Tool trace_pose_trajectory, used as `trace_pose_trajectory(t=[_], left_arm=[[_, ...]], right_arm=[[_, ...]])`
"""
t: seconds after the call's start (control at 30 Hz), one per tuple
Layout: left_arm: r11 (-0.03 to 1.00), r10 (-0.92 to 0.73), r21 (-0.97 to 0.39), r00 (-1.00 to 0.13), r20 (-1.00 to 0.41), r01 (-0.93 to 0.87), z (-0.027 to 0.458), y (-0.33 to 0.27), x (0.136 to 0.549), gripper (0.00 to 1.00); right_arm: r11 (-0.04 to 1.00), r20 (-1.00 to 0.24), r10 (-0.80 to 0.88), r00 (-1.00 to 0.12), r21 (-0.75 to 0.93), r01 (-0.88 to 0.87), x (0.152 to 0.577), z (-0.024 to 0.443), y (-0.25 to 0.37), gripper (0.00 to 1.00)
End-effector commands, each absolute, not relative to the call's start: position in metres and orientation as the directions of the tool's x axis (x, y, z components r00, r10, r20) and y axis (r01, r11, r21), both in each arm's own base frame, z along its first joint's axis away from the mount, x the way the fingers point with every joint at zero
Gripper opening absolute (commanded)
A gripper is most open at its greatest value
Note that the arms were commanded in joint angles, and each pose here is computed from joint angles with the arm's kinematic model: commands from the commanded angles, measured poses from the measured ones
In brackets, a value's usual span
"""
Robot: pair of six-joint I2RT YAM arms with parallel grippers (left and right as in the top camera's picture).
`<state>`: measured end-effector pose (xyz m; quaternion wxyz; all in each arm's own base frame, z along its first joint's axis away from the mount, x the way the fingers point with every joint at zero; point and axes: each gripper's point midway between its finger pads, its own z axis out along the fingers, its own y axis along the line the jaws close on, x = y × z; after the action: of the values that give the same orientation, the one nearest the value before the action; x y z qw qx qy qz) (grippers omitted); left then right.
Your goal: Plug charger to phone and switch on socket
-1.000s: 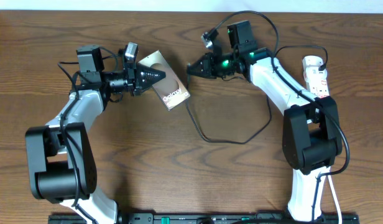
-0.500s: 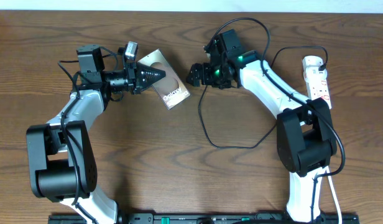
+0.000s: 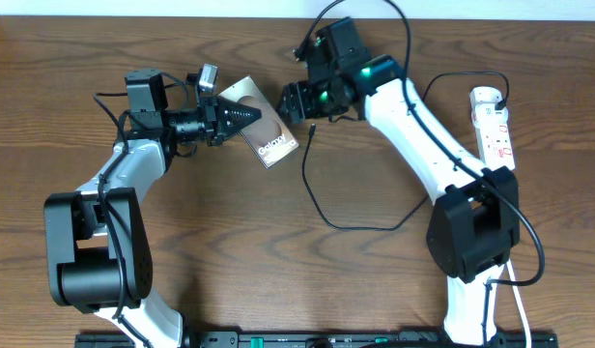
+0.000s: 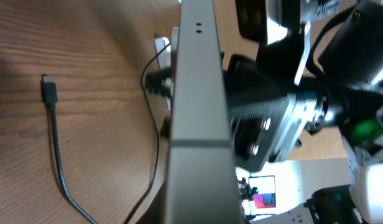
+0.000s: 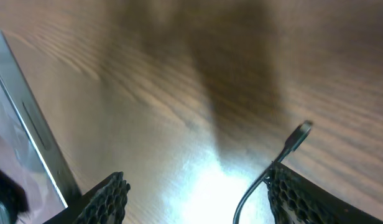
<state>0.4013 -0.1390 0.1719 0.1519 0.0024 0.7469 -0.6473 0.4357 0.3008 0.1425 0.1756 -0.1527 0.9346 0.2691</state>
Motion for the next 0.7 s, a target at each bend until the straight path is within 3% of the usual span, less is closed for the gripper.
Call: trace_pose_trajectory(t=[0.0,0.67], left_arm=[[0.159,-0.184,-0.959,-0.947,-0.263,0.236,0.177,-0.139,0.4,0.07],[0.186,-0.195,-0.958,-0.947,-0.255,0.219,0.172,-0.144,0.403,0.07]], right_arm=[[0.811,-0.443,-0.215,-0.87,0.416,-0.412,0.434,0.154,0.303,0.69],[0.765,-0.433,-0.244,-0.868,0.464,-0.446,0.41,0.158,0.339,0.64]])
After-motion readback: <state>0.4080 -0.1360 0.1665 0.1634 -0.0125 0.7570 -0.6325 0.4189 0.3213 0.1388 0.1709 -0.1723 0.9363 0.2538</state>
